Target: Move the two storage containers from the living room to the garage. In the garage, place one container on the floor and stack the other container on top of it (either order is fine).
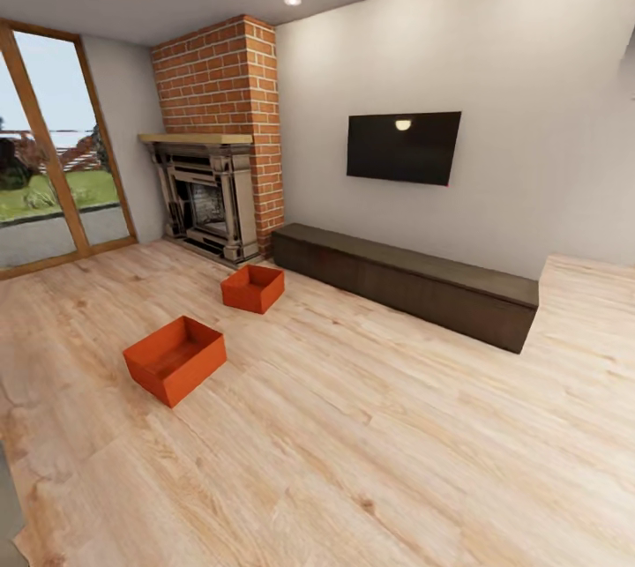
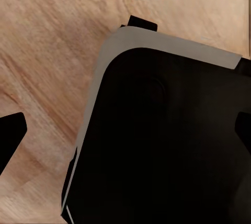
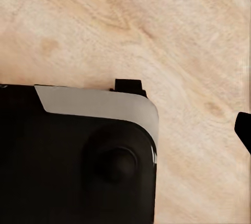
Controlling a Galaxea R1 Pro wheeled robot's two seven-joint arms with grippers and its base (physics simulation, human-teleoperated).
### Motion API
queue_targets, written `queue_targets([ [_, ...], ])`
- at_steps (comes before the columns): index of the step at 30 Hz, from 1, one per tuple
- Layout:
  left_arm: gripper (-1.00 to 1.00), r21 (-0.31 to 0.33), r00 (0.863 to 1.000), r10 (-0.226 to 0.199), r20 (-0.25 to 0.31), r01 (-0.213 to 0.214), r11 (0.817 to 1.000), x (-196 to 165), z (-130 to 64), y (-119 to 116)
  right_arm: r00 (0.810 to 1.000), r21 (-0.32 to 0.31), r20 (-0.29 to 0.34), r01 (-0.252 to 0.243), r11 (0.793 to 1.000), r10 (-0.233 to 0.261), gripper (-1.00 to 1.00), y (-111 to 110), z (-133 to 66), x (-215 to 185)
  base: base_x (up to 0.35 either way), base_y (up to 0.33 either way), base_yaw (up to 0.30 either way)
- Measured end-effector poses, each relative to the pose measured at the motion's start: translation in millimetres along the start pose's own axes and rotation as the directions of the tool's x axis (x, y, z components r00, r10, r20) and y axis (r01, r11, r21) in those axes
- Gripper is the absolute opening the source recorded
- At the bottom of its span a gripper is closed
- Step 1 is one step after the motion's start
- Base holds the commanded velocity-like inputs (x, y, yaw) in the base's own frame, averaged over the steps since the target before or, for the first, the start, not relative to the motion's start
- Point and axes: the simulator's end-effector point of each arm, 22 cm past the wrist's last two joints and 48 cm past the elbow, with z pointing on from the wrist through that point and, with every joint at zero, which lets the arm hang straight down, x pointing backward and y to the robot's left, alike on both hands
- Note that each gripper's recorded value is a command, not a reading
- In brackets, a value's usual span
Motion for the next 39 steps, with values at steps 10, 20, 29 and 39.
queue_targets([
  [10,1.0,-0.001,1.0,0.0,0.0,0.0,1.0,0.0,0.0,0.2,1.0,0.002,-0.002,-0.014,1.0,0.014,1.0,-0.5,0.0,0.5,0.322,-0.097,0.273],
  [20,1.0,0.0,1.0,0.0,0.001,0.0,1.0,-0.4,0.0,-0.9,1.0,0.007,0.0,-0.015,1.0,0.015,1.0,-4.9,0.0,0.3,0.322,-0.099,0.273],
  [29,1.0,0.0,1.0,0.0,0.006,0.0,1.0,-1.5,-0.1,-0.9,1.0,0.008,0.0,-0.014,1.0,0.014,1.0,-5.9,-0.1,0.2,0.322,-0.129,0.272],
  [39,1.0,0.0,1.0,0.001,0.007,-0.001,1.0,-1.6,0.0,-1.0,1.0,0.007,0.001,0.014,1.0,-0.014,1.0,-6.5,-0.1,-0.1,0.322,-0.147,0.069],
])
